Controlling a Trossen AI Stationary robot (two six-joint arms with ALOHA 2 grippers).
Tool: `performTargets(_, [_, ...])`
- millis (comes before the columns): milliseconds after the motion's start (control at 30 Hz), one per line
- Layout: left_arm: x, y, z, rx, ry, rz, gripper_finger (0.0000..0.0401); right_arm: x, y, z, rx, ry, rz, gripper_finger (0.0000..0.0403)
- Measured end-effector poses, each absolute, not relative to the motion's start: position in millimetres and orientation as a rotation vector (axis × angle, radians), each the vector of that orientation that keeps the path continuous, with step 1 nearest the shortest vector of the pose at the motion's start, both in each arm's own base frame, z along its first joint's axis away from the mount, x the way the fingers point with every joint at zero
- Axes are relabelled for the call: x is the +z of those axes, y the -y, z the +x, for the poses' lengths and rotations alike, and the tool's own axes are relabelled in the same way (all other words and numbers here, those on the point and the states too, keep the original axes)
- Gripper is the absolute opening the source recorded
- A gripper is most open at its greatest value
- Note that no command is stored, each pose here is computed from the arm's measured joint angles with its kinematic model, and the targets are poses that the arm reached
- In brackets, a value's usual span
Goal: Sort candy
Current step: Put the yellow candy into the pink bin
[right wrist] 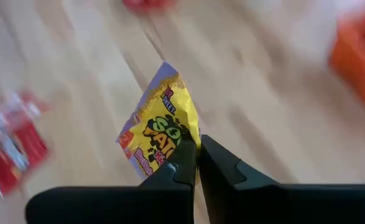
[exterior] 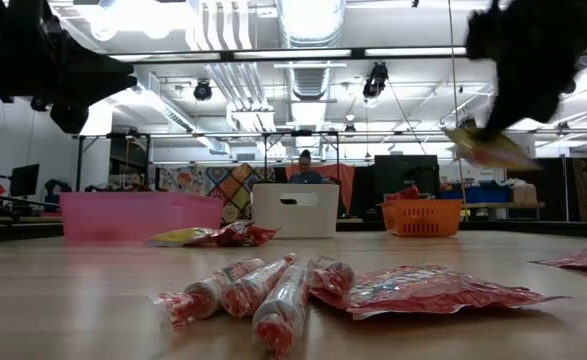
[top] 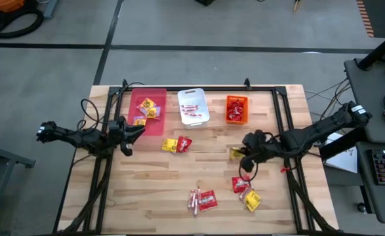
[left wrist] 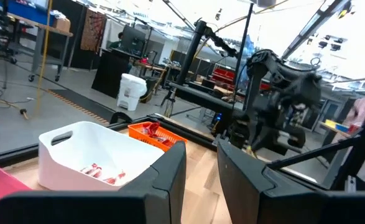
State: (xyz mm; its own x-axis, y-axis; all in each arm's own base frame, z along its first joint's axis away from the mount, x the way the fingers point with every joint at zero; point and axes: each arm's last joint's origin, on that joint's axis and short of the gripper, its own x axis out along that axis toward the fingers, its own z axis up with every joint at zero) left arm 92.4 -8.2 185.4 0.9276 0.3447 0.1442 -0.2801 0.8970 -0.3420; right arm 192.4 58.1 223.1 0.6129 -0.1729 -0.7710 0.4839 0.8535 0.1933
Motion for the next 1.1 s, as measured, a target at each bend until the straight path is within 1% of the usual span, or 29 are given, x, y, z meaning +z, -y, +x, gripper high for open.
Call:
performTargets(267, [187,8,92,0.320,0.220,-0.334,0.0077,242,-51,231,-0.261,-0.521,0.191,0.0009])
performTargets(467, [189,9,94,0.297,0.236,-0.348,0.0077,242,-45,262,-0.237,-0.359,0.060,0.0009])
performTargets(767, [190,12,102,0.291,0.231,-0.345,0.0077,228,-40,300,-0.217,-0.165,-0.043,0.0009])
performTargets(933, [192,14,109,0.282,0.239,-0.348,0.0077,220,-37,315,-0.218,-0.053,-0.030,0.0009])
performTargets(1100, [191,17,117,0.259,0.235,-0.345,0.0091,213,-34,326,-0.232,0.015,-0.055,0.0009])
